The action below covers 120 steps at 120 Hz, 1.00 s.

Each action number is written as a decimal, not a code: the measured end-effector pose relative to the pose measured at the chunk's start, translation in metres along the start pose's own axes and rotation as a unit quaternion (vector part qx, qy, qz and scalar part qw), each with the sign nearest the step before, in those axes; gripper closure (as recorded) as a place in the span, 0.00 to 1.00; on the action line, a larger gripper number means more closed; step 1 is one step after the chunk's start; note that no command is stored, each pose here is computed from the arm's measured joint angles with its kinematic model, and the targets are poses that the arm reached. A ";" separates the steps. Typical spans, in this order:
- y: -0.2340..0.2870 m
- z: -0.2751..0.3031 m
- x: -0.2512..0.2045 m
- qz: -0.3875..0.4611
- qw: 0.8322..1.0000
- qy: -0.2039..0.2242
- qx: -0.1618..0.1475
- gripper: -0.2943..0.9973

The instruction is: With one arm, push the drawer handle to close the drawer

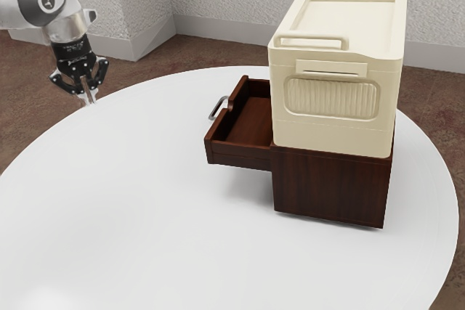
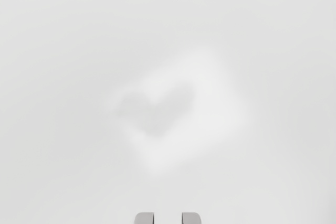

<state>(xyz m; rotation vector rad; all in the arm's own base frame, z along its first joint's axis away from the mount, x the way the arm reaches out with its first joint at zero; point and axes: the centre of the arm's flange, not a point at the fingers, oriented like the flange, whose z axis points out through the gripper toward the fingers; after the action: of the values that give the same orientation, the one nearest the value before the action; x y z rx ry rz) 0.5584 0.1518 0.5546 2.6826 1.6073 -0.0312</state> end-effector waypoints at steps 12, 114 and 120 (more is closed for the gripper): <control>0.016 0.020 0.022 -0.055 0.998 0.014 -0.004 0.81; 0.200 0.140 0.021 -0.250 0.962 0.089 -0.064 0.84; 0.206 0.145 0.017 -0.255 0.961 0.087 -0.069 0.84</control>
<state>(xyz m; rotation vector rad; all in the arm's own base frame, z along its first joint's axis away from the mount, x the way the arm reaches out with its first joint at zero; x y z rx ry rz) 0.7466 0.0665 0.4094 2.1537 2.2155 0.3073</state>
